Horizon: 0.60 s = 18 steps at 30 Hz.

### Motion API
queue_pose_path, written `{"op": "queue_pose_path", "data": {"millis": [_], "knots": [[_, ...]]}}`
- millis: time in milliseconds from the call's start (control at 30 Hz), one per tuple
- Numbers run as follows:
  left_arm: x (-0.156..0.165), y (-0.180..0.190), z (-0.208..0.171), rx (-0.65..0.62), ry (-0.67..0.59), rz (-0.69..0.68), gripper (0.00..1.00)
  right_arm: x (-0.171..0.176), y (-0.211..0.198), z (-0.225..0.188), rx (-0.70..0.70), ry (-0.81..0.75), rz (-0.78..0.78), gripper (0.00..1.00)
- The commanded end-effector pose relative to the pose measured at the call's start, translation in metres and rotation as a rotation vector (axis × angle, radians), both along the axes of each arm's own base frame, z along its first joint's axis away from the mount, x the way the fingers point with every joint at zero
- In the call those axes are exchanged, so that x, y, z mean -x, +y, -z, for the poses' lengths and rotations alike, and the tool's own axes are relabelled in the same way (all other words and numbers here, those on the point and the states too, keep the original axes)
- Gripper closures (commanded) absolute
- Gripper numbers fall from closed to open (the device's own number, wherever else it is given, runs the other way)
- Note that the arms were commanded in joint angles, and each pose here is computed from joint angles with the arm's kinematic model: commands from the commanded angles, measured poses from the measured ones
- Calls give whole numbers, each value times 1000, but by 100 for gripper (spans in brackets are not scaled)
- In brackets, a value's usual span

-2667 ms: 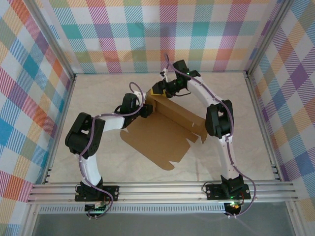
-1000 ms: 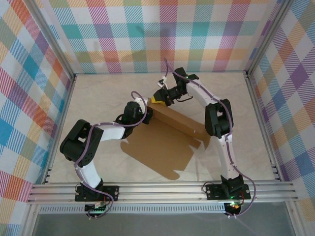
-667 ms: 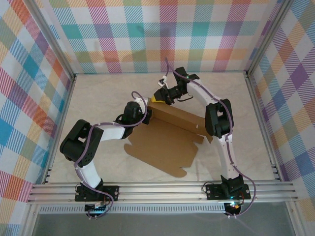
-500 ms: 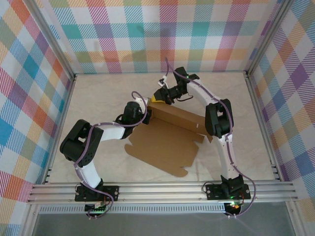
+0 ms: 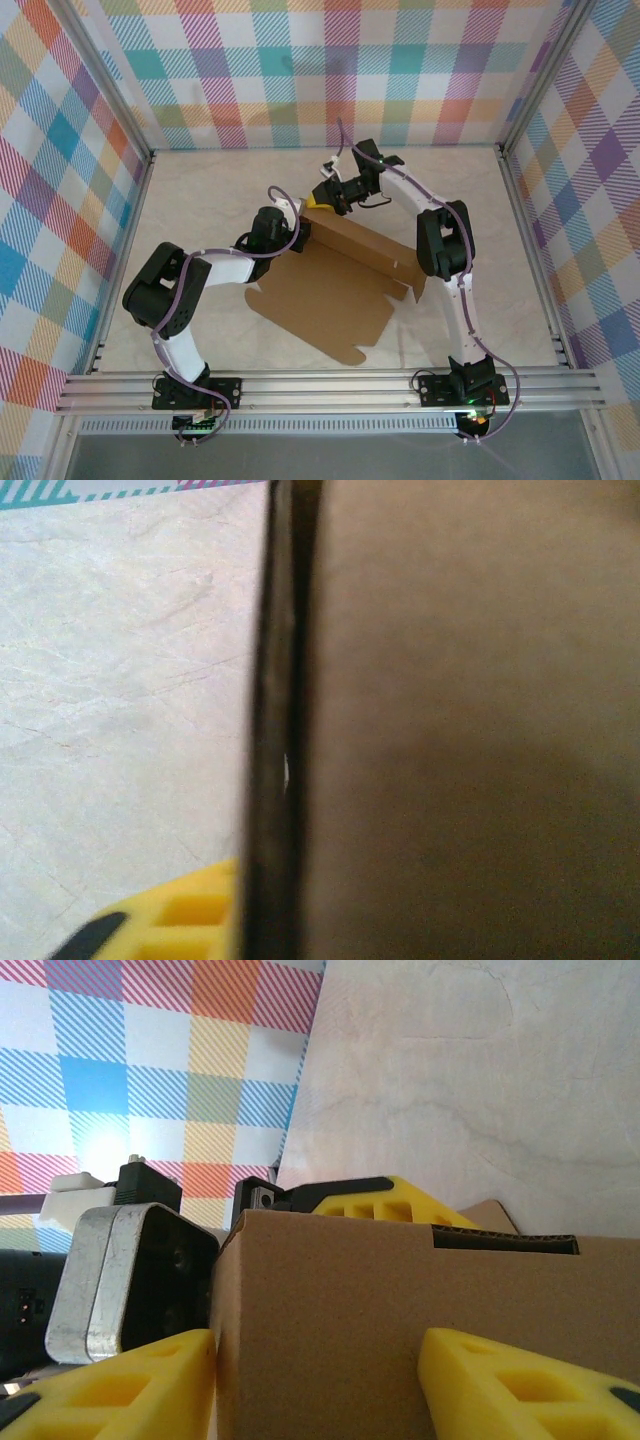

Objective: Fold the paper box

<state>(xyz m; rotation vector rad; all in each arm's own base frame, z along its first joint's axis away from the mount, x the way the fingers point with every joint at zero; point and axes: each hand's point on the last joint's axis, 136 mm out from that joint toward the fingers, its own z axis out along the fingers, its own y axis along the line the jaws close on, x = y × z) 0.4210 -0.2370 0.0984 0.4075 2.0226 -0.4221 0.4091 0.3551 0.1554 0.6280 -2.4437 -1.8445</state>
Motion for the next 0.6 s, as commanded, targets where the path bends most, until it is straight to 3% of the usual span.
{"op": "queue_pose_path", "data": {"millis": [0,67,100,333,567], "knots": [[9,-16,22,-5,61,66,85,22,13,6,14,51,-40,44],[9,-15,23,-8,64,62,98,22,13,6,15,52,-39,44],[9,-14,23,-11,65,59,100,21,13,5,14,50,-39,44],[9,-10,24,-9,66,40,100,19,13,-4,4,24,-30,43],[5,-3,18,51,69,24,100,-3,-4,-19,30,-49,79,34]]}}
